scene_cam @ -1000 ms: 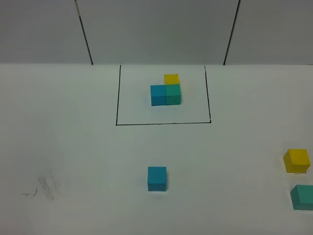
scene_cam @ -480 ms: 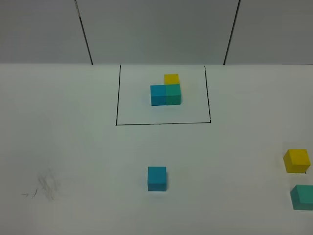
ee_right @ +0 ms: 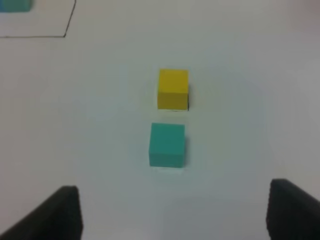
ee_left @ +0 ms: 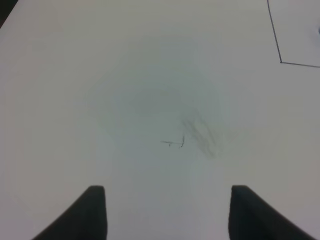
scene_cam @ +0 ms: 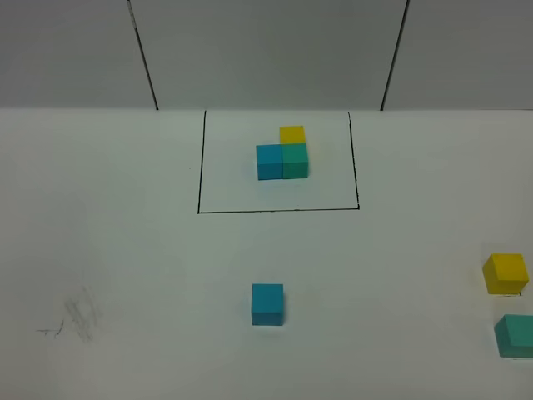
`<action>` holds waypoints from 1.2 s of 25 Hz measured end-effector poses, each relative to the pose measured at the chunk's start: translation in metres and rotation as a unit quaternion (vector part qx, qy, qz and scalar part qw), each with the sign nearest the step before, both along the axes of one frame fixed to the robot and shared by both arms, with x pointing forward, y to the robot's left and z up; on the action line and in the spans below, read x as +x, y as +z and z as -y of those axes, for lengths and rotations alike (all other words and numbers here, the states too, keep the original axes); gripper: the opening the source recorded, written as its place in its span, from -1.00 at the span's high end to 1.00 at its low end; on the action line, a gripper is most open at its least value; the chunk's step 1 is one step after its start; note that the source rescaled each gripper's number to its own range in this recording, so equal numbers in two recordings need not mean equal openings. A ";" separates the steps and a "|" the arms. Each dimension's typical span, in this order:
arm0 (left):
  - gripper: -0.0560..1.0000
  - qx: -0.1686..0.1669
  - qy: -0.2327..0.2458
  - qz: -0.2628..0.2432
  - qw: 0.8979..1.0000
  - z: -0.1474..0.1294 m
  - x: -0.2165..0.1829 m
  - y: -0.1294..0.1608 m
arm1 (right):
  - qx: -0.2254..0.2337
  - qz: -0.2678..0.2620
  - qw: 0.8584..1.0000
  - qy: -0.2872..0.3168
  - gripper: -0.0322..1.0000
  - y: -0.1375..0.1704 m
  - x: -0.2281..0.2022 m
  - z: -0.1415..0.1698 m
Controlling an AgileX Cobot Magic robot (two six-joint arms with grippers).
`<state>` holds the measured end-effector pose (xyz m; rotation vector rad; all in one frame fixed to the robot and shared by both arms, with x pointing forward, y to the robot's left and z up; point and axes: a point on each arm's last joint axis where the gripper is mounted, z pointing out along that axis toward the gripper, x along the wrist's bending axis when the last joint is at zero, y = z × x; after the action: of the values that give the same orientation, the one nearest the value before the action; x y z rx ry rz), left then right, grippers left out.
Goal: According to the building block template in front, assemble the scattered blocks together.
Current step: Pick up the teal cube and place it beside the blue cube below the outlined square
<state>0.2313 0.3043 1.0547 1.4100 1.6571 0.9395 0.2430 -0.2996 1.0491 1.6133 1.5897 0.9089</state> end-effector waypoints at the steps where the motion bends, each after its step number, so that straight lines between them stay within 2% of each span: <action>1: 0.51 0.000 0.000 0.000 1.000 0.000 0.000 0.000 | 0.005 -0.007 1.000 -0.007 -0.17 0.000 0.002 0.001; 9: 0.59 0.000 0.000 0.000 1.000 0.000 0.000 0.000 | 0.030 -0.118 0.992 -0.030 -0.17 0.032 0.064 0.000; 14: 0.60 0.000 0.000 0.000 1.000 0.000 0.000 0.000 | 0.016 -0.214 0.976 -0.036 -0.17 0.048 0.129 0.000; 17: 0.60 0.000 0.000 0.000 1.000 0.000 0.000 0.000 | 0.003 -0.291 0.956 -0.045 -0.17 0.033 0.167 0.003; 21: 0.61 0.000 0.000 0.000 1.000 0.000 0.000 0.000 | 0.030 -0.384 0.921 -0.054 -0.17 -0.002 0.202 0.016; 23: 0.61 0.000 0.000 0.000 1.000 0.000 0.000 0.000 | 0.044 -0.414 0.908 -0.050 -0.17 -0.017 0.212 0.021; 30: 0.61 0.000 0.000 0.000 1.000 0.000 0.000 0.000 | 0.058 -0.443 0.894 -0.041 -0.17 -0.042 0.230 0.022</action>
<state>0.2313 0.3043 1.0547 1.4100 1.6571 0.9395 0.4734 -0.3216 1.0073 2.3492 2.0348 0.1824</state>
